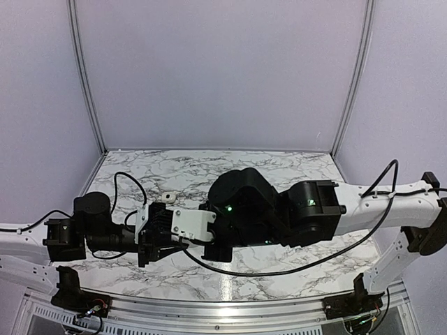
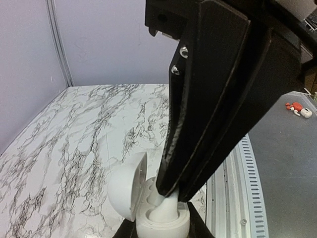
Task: Insert the wireless bluetooth earbuds into the charging case
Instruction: Adjust the left earbud in the left side groove of the charging case.
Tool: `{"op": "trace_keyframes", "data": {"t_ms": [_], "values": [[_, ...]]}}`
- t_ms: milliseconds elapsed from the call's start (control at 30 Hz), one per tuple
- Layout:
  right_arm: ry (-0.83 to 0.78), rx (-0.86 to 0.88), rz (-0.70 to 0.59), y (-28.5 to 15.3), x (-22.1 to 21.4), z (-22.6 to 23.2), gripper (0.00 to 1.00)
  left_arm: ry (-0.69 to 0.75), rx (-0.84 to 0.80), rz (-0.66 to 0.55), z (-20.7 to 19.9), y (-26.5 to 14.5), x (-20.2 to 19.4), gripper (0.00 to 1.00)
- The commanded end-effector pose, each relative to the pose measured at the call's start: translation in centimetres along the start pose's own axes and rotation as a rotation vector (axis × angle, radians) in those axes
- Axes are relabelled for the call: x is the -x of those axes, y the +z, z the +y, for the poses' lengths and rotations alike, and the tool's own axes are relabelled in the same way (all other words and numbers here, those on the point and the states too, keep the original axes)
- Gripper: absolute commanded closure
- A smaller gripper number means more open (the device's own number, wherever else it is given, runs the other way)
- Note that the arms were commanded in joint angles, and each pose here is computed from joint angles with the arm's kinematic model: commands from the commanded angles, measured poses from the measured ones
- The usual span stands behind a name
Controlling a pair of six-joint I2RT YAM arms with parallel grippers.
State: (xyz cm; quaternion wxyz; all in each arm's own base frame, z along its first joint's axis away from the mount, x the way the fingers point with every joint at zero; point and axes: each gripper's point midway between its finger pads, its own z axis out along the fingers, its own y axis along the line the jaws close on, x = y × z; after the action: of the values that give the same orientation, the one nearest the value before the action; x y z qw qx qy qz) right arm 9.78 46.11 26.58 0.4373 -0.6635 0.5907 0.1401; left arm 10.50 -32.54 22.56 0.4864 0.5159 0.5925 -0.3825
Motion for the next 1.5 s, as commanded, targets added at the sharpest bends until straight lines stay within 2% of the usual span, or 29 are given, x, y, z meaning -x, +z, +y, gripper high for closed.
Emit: {"op": "trace_keyframes", "data": {"t_ms": [0,367,800,1467], "values": [[0.040,0.014,-0.115,-2.2,1.8,-1.0,1.00,0.031,-0.019,-0.106,-0.5,-0.8,2.6,1.00],[0.052,0.098,-0.145,-1.9,1.8,0.2,1.00,0.029,-0.033,-0.163,-0.9,-1.6,3.9,1.00],[0.023,0.171,-0.022,0.8,-0.1,1.7,1.00,0.042,-0.088,-0.159,-1.7,-1.4,3.8,1.00],[0.020,0.298,-0.007,2.3,-0.3,4.1,1.00,0.051,-0.160,-0.191,-3.0,-1.9,4.8,1.00]]}}
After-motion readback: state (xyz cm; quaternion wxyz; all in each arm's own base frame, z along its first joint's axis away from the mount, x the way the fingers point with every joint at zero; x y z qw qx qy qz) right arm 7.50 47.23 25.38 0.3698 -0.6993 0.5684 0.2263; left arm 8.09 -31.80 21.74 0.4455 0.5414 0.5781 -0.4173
